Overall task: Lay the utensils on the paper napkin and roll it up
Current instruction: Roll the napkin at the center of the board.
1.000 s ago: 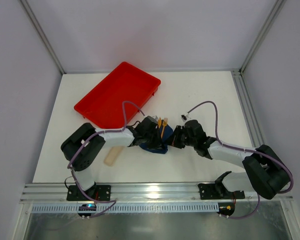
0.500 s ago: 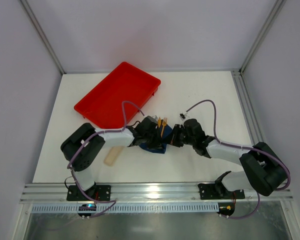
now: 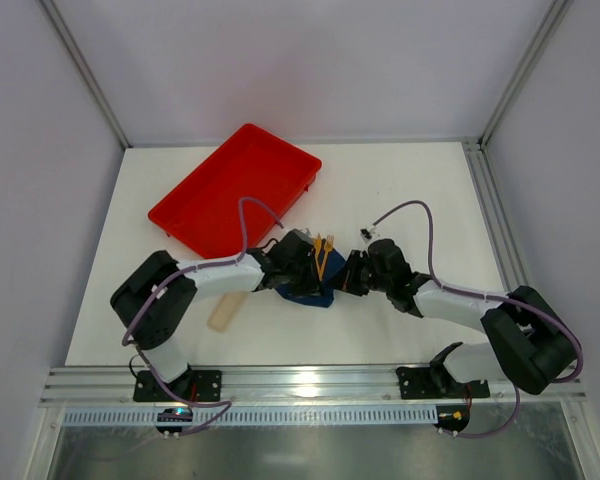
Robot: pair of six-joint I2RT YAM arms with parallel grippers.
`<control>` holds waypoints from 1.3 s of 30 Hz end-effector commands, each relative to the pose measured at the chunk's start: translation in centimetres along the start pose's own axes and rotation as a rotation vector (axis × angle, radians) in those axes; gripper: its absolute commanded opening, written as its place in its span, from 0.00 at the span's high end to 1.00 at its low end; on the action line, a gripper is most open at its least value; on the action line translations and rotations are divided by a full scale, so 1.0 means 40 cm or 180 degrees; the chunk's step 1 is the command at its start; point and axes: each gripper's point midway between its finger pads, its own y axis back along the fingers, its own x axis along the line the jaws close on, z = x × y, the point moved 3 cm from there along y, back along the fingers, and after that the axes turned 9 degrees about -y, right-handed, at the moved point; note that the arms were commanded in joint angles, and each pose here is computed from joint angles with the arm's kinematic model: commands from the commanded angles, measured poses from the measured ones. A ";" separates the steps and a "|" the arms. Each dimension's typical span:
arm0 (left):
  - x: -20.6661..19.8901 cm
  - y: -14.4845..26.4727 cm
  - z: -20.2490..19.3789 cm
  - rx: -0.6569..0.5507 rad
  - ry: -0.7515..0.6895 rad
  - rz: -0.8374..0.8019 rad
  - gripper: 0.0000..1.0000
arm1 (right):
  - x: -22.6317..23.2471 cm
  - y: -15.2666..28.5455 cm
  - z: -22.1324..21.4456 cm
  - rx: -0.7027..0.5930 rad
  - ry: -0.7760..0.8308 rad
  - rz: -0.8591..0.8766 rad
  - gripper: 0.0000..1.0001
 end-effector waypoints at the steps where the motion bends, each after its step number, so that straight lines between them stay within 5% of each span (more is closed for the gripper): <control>1: -0.019 0.038 0.028 -0.0136 -0.0091 0.0022 0.73 | 0.012 0.012 0.021 -0.0165 0.0107 0.0046 0.96; 12: 0.040 0.092 0.091 -0.0291 0.0046 0.0183 0.69 | 0.026 -0.006 0.045 -0.0085 0.0433 -0.0073 0.96; 27: 0.018 0.084 0.195 -0.0317 0.0057 -0.0228 0.64 | 0.043 -0.042 0.029 0.0076 0.0784 -0.0185 0.95; 32: 0.000 0.080 0.210 -0.0283 -0.0008 -0.0344 0.62 | 0.053 -0.048 0.024 0.0060 0.0886 -0.0210 0.73; 39: -0.005 0.077 0.217 -0.0290 -0.0107 -0.0467 0.56 | 0.054 -0.056 0.020 0.0097 0.0912 -0.0215 0.64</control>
